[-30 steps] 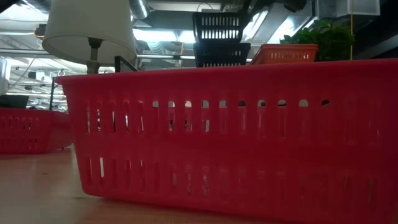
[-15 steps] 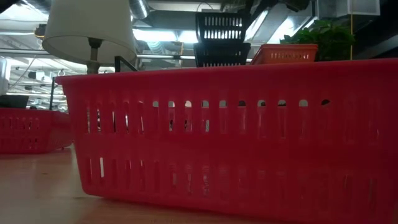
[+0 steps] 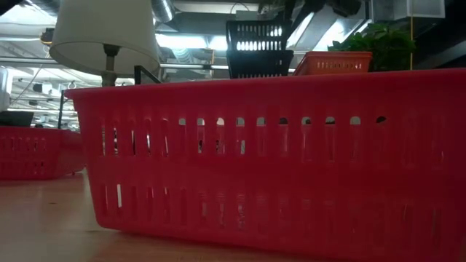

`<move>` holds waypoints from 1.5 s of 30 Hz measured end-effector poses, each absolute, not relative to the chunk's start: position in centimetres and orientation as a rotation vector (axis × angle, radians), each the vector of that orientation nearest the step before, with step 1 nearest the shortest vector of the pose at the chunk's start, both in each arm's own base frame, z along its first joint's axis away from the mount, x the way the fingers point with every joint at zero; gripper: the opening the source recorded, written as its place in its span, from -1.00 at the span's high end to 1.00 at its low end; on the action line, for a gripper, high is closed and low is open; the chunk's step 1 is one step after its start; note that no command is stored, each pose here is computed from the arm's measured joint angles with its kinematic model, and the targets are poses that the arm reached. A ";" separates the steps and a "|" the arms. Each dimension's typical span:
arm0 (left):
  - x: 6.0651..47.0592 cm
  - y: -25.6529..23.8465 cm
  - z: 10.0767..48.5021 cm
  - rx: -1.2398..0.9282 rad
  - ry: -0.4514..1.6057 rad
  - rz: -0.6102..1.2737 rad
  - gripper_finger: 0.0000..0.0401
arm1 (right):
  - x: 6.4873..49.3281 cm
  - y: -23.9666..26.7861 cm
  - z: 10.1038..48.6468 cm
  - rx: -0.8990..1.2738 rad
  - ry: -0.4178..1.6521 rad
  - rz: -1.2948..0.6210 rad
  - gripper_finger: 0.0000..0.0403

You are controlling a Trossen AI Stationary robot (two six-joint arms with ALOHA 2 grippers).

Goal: Stack baskets on shelf by color
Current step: Stack the black bin on top of the black bin, then put the left red bin on the shelf

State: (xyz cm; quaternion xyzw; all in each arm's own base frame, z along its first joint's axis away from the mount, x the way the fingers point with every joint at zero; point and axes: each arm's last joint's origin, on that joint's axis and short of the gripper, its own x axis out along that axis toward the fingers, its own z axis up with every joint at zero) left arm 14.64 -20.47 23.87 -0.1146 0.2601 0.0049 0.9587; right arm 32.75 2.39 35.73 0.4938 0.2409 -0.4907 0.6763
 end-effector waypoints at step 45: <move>15.8 -19.1 23.3 -0.345 0.636 0.072 0.63 | 26.8 13.3 35.5 0.490 1.262 -0.560 0.43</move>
